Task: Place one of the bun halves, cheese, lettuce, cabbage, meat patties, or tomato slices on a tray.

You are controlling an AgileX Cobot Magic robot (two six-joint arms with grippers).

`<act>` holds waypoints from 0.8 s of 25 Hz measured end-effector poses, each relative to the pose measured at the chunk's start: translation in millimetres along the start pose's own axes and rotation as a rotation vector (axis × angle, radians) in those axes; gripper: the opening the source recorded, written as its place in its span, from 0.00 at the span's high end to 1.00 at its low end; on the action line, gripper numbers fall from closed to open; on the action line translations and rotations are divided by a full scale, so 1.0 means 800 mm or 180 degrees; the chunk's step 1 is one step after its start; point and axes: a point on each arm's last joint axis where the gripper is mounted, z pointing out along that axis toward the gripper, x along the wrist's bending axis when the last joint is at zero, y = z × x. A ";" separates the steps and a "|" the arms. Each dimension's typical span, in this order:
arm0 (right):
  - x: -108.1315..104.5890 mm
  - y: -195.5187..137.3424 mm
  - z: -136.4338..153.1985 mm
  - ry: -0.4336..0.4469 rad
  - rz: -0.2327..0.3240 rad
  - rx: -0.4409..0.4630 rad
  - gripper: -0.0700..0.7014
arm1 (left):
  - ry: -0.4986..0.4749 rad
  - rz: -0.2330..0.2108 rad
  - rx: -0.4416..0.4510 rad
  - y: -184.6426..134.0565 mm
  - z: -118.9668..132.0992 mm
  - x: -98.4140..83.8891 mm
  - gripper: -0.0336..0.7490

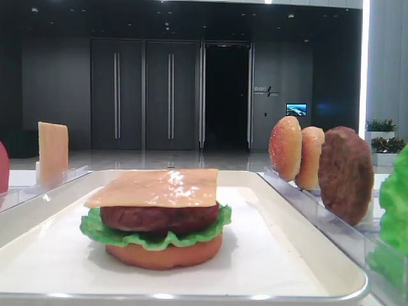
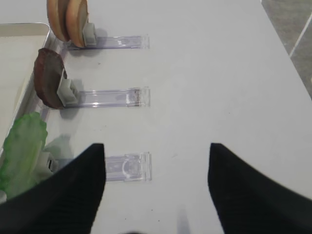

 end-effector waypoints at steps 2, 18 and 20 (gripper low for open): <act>0.000 0.000 0.000 0.0000 0.0000 0.0000 0.31 | -0.0030 0.0017 -0.0061 -0.003 -0.002 -0.001 0.46; 0.000 0.000 0.000 0.0000 0.0000 0.0000 0.31 | -0.0160 0.0163 -0.0204 -0.007 0.002 -0.005 0.46; 0.000 0.000 0.000 0.0000 0.0000 0.0000 0.31 | -0.0166 0.0160 -0.0204 -0.007 0.002 -0.005 0.46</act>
